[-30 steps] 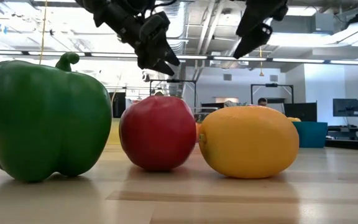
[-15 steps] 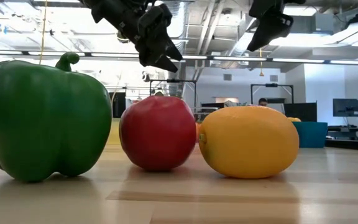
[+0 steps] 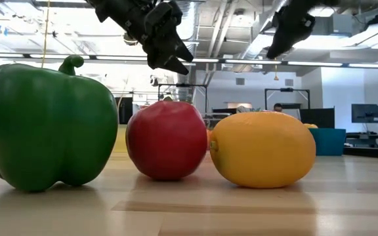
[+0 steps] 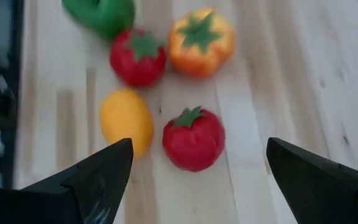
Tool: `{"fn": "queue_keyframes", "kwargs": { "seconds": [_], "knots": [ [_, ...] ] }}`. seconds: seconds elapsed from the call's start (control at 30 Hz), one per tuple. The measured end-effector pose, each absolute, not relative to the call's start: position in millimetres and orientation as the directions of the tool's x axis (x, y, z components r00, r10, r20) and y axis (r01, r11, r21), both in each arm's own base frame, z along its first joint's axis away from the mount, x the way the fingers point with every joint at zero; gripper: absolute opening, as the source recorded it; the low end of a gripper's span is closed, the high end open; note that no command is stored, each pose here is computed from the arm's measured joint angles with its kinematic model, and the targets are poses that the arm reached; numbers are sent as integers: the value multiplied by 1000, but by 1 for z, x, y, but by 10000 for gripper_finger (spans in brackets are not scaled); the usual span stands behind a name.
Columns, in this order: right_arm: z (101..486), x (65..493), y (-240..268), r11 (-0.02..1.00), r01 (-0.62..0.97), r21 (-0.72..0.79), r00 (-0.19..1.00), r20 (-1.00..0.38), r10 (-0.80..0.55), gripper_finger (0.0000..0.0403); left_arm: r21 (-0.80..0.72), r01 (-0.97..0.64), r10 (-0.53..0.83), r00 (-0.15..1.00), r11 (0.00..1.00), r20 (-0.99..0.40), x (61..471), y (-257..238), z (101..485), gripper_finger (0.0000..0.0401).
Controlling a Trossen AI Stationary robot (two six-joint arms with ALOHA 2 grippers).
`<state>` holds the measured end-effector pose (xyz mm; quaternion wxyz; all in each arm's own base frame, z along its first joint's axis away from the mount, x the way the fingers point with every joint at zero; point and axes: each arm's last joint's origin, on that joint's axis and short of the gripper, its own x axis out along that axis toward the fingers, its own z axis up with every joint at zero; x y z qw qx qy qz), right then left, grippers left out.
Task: Sort produce into baskets
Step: Put the right red tomato into the transparent bin
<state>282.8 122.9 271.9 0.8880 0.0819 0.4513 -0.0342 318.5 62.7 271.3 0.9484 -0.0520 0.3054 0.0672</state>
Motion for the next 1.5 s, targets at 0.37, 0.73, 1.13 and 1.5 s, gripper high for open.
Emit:
{"fn": "queue_keyframes", "kwargs": {
  "seconds": [0.37, 0.73, 1.13, 1.5],
  "knots": [
    [210, 309, 141, 999, -3, -35, 447, -894, -30, 395, -63, -161, 94, 805, 985, -586, 319, 61, 271, 322],
    [169, 322, 142, 997, -65, -41, 334, -942, -17, 395, -66, -164, 95, 804, 984, -587, 319, 62, 271, 322],
    [166, 334, 129, 999, -20, -32, 369, -929, -22, 383, -69, -166, 94, 804, 984, -587, 319, 62, 271, 322],
    [167, 338, 117, 999, 0, -33, 371, -928, -30, 317, -71, -167, 94, 805, 983, -586, 318, 61, 272, 322]
  ]
}}
